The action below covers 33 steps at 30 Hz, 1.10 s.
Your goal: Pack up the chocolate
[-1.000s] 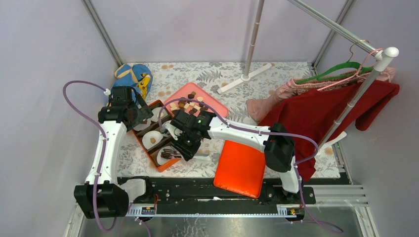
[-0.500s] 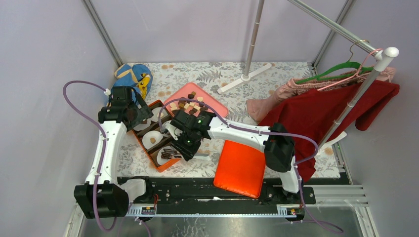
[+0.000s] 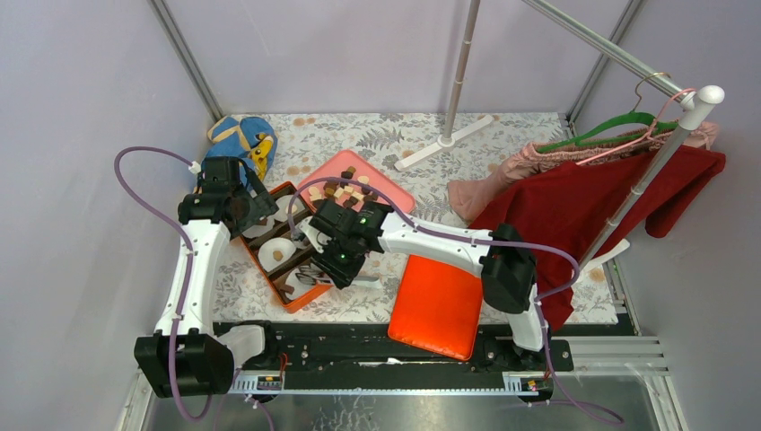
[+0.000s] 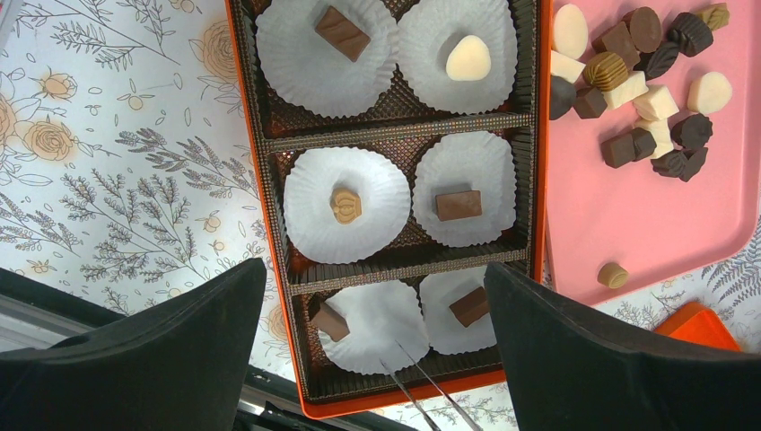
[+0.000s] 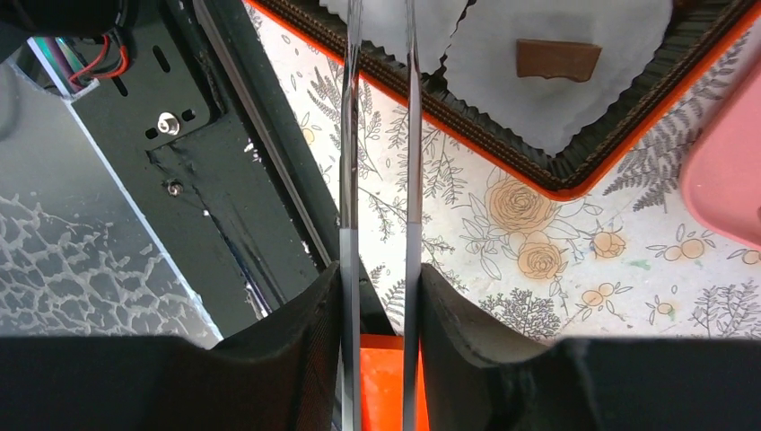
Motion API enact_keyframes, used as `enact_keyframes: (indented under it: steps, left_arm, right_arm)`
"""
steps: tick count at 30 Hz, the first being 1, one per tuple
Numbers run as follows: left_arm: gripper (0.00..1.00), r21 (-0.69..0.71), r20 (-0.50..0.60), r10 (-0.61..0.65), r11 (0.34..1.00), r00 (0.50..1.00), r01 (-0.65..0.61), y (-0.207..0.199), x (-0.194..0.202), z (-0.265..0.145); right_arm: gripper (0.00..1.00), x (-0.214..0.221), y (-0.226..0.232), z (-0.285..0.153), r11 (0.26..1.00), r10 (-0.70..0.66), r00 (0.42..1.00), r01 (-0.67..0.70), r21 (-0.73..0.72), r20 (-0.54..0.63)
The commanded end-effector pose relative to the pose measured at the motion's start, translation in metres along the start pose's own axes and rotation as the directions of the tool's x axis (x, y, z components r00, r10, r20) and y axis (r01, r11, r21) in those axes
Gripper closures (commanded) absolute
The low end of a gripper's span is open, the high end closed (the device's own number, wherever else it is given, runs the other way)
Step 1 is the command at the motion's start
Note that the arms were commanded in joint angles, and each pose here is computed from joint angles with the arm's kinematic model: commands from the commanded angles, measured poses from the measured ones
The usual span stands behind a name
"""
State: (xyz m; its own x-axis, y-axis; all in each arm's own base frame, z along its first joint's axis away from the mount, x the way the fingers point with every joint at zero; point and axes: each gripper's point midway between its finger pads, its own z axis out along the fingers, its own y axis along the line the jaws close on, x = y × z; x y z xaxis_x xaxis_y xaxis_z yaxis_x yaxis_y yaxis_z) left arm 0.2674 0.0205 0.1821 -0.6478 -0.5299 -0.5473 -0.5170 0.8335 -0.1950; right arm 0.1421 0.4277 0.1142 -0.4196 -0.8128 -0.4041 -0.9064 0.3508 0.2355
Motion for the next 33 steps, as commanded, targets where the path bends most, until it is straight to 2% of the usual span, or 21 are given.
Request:
enact_keyframes:
  steps: [1, 4, 7, 18, 23, 28, 33]
  left_arm:
    - [0.01, -0.009, 0.019, 0.0, 1.0, 1.0, 0.0, 0.0, -0.004, -0.003]
    - [0.01, -0.008, 0.019, 0.0, 1.0, 1.0, 0.0, 0.0, -0.004, -0.003]
    - [0.01, -0.009, 0.017, 0.0, 1.0, 1.0, 0.0, 0.0, -0.004, -0.002]
    - [0.01, -0.021, 0.032, -0.003, 1.0, 0.999, 0.004, 0.003, -0.006, -0.005]
    - [0.01, -0.03, 0.045, -0.012, 0.999, 0.999, 0.014, 0.004, -0.009, -0.007]
    - [0.01, -0.032, 0.061, -0.024, 0.999, 0.998, 0.026, 0.005, -0.012, -0.01]
    - [0.01, -0.005, 0.053, -0.028, 1.0, 0.998, 0.028, -0.002, -0.015, -0.012]
  right_arm:
    - [0.68, -0.044, 0.005, -0.051, 0.997, -0.064, 0.975, 0.053, 0.061, 0.212]
    - [0.69, -0.054, 0.003, -0.066, 0.998, -0.035, 0.962, 0.019, 0.06, 0.27]
    - [0.68, -0.056, 0.005, -0.07, 0.999, -0.03, 0.961, 0.02, 0.041, 0.276]
    - [0.64, -0.05, 0.007, -0.032, 1.0, -0.021, 0.99, 0.021, -0.001, 0.143]
    - [0.64, -0.052, 0.002, -0.033, 0.999, -0.022, 0.987, 0.018, 0.028, 0.158]
    - [0.64, -0.054, -0.03, -0.057, 0.99, 0.015, 0.975, -0.045, 0.135, 0.221]
    - [0.64, -0.045, -0.103, -0.112, 0.944, 0.159, 0.92, -0.248, 0.218, 0.358]
